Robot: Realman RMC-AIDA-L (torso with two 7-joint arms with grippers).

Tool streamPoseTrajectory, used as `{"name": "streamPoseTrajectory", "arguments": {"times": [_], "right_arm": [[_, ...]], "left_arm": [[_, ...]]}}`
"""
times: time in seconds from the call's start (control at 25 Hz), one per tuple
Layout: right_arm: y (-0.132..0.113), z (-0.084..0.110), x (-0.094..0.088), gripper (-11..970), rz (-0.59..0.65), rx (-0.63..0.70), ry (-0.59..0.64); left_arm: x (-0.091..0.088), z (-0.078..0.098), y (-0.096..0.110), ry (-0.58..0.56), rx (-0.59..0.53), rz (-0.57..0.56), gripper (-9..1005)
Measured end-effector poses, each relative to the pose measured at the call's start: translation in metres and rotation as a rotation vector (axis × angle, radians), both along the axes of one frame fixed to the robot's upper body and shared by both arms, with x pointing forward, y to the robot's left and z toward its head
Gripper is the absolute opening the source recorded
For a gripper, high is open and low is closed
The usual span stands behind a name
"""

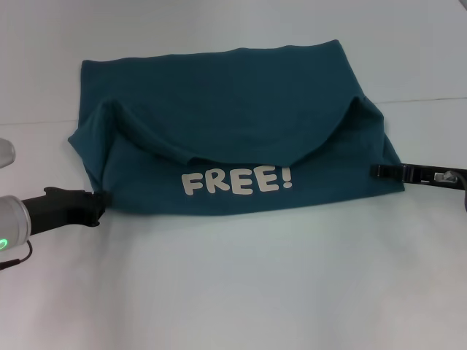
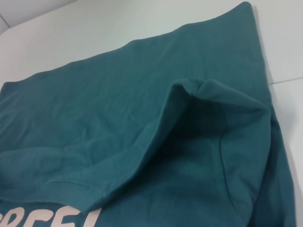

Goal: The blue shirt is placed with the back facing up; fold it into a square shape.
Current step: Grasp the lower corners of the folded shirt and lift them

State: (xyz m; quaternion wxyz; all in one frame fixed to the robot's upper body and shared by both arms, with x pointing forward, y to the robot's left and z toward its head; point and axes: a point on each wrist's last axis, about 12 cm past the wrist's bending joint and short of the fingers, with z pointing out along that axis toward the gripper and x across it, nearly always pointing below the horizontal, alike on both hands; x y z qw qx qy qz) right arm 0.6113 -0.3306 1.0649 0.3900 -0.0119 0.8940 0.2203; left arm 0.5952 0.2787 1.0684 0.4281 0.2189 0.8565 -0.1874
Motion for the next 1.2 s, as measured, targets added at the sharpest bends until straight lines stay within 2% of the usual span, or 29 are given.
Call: {"name": "streamPoseTrajectory", "arguments": {"times": [0.2,0.48,0.64,0.88,1.2], "right_arm": [[0.006,-0.004,0.001,663,0.004,-0.004,0.007],[0.010,-0.005,0.000,420,0.017,0.011,0.013],[0.007,-0.005,-0.004,242,0.016,0.016,0.016],[-0.001,-0.005,-0.009,31,0.022,0.026,-0.007],[-0.014,-0.005,-0.027,26,0.044,0.075,-0.062]], "left_arm": [[0.001,0.000,0.001,-0.001,0.002,0.000,32],[0.002,0.002,0.002,-0.005,0.009,0.001,31],[0.002,0.002,0.004,-0.006,0.012,0.005,31],[0.002,0.002,0.005,-0.006,0.012,0.015,32],[-0.004,-0.001,0.014,0.006,0.004,0.047,31]]}}
